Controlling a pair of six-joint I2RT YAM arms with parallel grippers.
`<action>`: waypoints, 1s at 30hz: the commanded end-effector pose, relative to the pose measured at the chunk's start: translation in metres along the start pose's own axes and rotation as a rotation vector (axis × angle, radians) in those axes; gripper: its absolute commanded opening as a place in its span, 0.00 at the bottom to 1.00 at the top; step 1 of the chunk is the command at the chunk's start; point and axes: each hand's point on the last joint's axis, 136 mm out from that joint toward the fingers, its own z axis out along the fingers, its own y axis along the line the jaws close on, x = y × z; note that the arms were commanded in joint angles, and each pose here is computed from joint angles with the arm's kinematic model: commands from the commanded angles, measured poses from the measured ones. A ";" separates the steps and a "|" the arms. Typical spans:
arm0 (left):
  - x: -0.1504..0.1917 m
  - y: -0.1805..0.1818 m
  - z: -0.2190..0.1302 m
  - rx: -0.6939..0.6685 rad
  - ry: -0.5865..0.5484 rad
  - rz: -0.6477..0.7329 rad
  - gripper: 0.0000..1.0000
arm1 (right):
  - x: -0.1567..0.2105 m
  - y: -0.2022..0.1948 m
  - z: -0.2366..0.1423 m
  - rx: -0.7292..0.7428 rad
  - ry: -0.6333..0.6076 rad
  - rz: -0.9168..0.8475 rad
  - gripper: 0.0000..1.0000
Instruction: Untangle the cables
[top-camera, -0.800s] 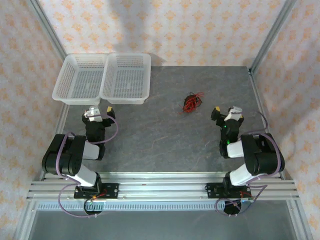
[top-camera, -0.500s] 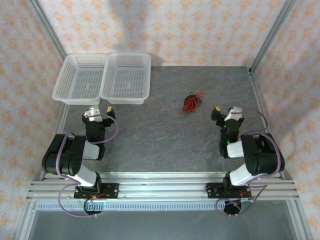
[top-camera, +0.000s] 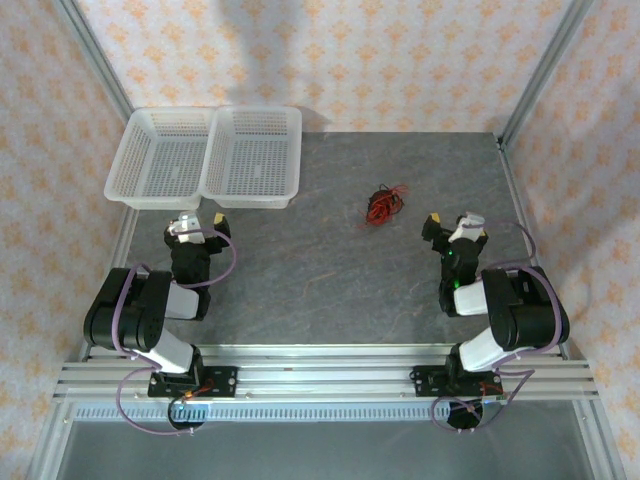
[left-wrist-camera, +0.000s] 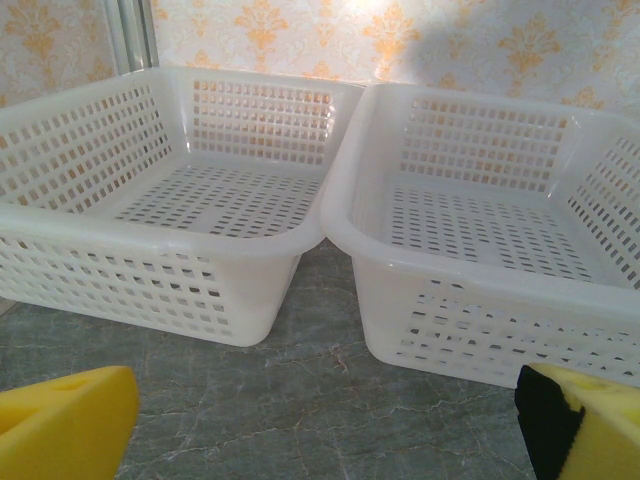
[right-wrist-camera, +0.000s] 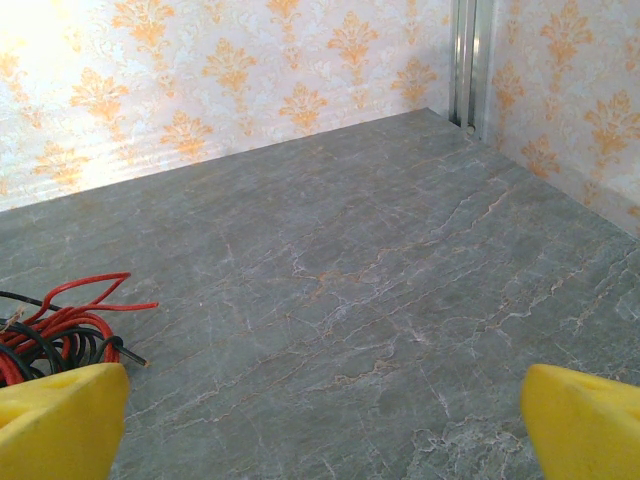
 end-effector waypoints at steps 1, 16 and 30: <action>-0.004 -0.003 0.002 0.014 -0.013 0.002 0.99 | -0.009 -0.002 -0.002 0.016 -0.039 0.011 1.00; -0.015 0.002 0.000 -0.015 -0.034 -0.016 0.99 | -0.015 -0.004 -0.002 0.029 -0.045 0.019 0.97; -0.080 0.023 -0.017 -0.151 -0.058 -0.274 0.96 | -0.033 0.022 -0.008 -0.021 0.244 0.129 0.94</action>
